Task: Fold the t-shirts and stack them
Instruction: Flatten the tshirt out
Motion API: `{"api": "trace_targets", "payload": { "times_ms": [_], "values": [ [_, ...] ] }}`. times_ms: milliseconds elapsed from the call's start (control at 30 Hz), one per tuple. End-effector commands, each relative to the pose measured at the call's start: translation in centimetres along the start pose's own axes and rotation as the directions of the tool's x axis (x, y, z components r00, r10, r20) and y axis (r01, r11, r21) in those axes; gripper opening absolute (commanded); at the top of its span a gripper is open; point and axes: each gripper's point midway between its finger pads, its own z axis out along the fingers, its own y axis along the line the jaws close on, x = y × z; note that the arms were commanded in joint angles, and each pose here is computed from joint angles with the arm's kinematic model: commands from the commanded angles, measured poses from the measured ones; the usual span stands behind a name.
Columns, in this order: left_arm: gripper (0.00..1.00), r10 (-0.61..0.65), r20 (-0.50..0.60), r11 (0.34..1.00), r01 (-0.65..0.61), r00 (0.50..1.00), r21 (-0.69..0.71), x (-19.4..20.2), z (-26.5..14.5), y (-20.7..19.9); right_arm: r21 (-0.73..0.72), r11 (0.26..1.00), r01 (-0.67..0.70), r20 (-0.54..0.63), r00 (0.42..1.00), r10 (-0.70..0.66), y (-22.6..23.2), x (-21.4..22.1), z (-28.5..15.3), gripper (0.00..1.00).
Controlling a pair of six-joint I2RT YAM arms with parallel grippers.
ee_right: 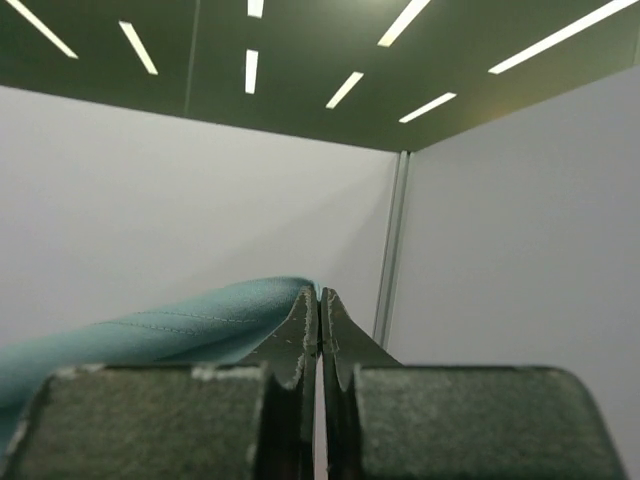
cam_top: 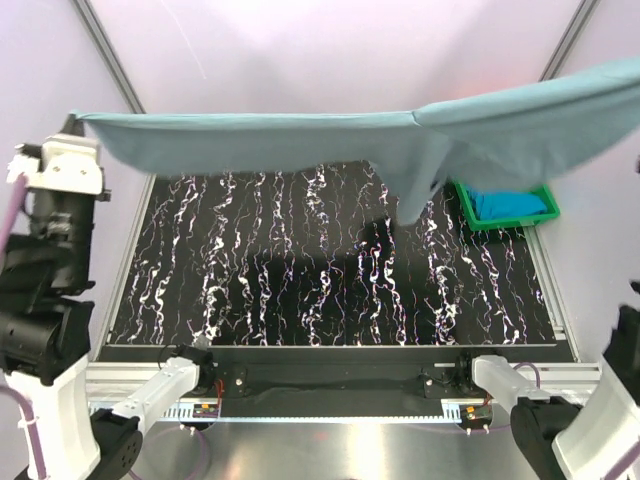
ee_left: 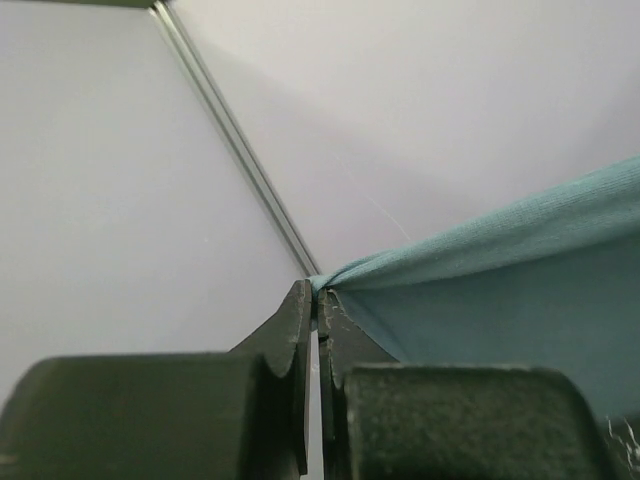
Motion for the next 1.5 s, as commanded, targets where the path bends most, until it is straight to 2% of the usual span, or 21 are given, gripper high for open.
{"api": "trace_targets", "payload": {
  "times_ms": [0, 167, 267, 300, 400, 500, 533, 567, 600, 700, 767, 800, 833, 867, 900, 1000, 1067, 1133, 1167, 1267, 1467],
  "values": [
    [0.0, 0.019, 0.024, 0.998, -0.018, 1.0, -0.061, -0.8, 1.2, 1.2, 0.073, 0.996, 0.043, -0.001, 0.999, -0.043, -1.3, 0.2, 0.9, 0.0],
    [0.0, 0.072, 0.059, 0.988, -0.063, 0.996, -0.14, -1.7, 2.7, 2.5, 0.136, 0.985, 0.104, 0.058, 0.992, -0.113, -2.5, -1.1, 2.8, 0.0],
    [0.0, 0.123, 0.021, 0.981, -0.119, 0.992, -0.152, -0.3, 5.2, 1.7, 0.176, 0.971, 0.161, 0.109, 0.977, -0.181, -2.7, -1.1, 5.4, 0.0],
    [0.0, 0.152, -0.03, 0.979, -0.155, 0.988, -0.134, 1.4, 6.9, 0.7, 0.191, 0.966, 0.177, 0.126, 0.971, -0.203, -2.8, -1.0, 6.2, 0.0],
    [0.0, 0.184, -0.156, 0.979, -0.194, 0.971, -0.055, 6.1, 10.6, -2.5, 0.192, 0.959, 0.207, 0.083, 0.97, -0.226, -1.9, 3.2, 9.6, 0.0],
    [0.0, 0.228, -0.305, 0.974, -0.214, 0.925, 0.078, 12.3, 13.6, -6.7, 0.13, 0.966, 0.225, -0.025, 0.974, -0.224, 0.3, 10.5, 12.6, 0.0],
    [0.0, 0.252, -0.356, 0.967, -0.221, 0.9, 0.124, 14.6, 14.1, -8.0, 0.086, 0.969, 0.231, -0.1, 0.97, -0.222, 1.7, 15.2, 13.6, 0.0],
    [0.0, 0.276, -0.403, 0.959, -0.222, 0.873, 0.176, 17.5, 15.1, -10.0, 0.057, 0.972, 0.228, -0.102, 0.97, -0.222, 2.6, 16.8, 14.1, 0.0],
    [0.0, 0.296, -0.433, 0.952, -0.222, 0.851, 0.212, 19.3, 15.4, -11.1, 0.015, 0.974, 0.227, -0.163, 0.962, -0.221, 3.9, 21.3, 14.5, 0.0],
    [0.0, 0.331, -0.503, 0.933, -0.198, 0.798, 0.3, 24.6, 16.1, -14.7, -0.075, 0.98, 0.185, -0.259, 0.945, -0.198, 6.6, 27.9, 14.5, 0.0],
    [0.0, 0.366, -0.537, 0.911, -0.175, 0.76, 0.373, 27.9, 15.6, -17.0, -0.124, 0.979, 0.161, -0.358, 0.913, -0.195, 8.4, 34.4, 13.7, 0.0],
    [0.0, 0.398, -0.573, 0.893, -0.162, 0.716, 0.419, 30.8, 15.5, -18.8, -0.142, 0.979, 0.147, -0.39, 0.901, -0.192, 9.1, 36.5, 13.3, 0.0],
    [0.0, 0.411, -0.597, 0.883, -0.14, 0.689, 0.447, 32.4, 15.1, -19.8, -0.182, 0.974, 0.135, -0.454, 0.867, -0.205, 10.3, 41.0, 12.3, 0.0],
    [0.0, 0.436, -0.627, 0.868, -0.117, 0.646, 0.483, 35.2, 14.9, -21.5, -0.21, 0.97, 0.124, -0.476, 0.854, -0.212, 11.0, 43.0, 11.9, 0.0],
    [0.0, 0.446, -0.643, 0.863, -0.109, 0.623, 0.494, 36.6, 14.8, -22.1, -0.242, 0.964, 0.11, -0.526, 0.82, -0.225, 12.2, 47.0, 10.9, 0.0],
    [0.0, 0.469, -0.675, 0.853, -0.095, 0.569, 0.513, 40.8, 15.1, -24.0, -0.31, 0.946, 0.096, -0.584, 0.765, -0.27, 14.2, 54.1, 9.3, 0.0],
    [0.0, 0.483, -0.687, 0.846, -0.088, 0.542, 0.526, 43.0, 15.4, -25.0, -0.335, 0.936, 0.109, -0.603, 0.739, -0.302, 14.8, 56.9, 9.0, 0.0],
    [0.0, 0.487, -0.685, 0.848, -0.105, 0.541, 0.52, 43.3, 16.6, -25.1, -0.353, 0.929, 0.111, -0.614, 0.721, -0.32, 15.6, 59.3, 9.1, 0.0],
    [0.0, 0.506, -0.692, 0.841, -0.119, 0.515, 0.527, 44.5, 16.7, -25.4, -0.358, 0.927, 0.113, -0.615, 0.718, -0.325, 16.0, 59.8, 9.2, 0.0],
    [0.0, 0.553, -0.673, 0.824, -0.203, 0.491, 0.529, 44.9, 18.2, -24.5, -0.384, 0.918, 0.094, -0.588, 0.742, -0.322, 18.1, 59.4, 9.9, 0.0],
    [0.0, 0.545, -0.691, 0.831, -0.198, 0.476, 0.519, 46.1, 17.4, -24.4, -0.435, 0.896, 0.088, -0.588, 0.726, -0.356, 20.4, 61.2, 8.2, 0.0]
  ]
}}
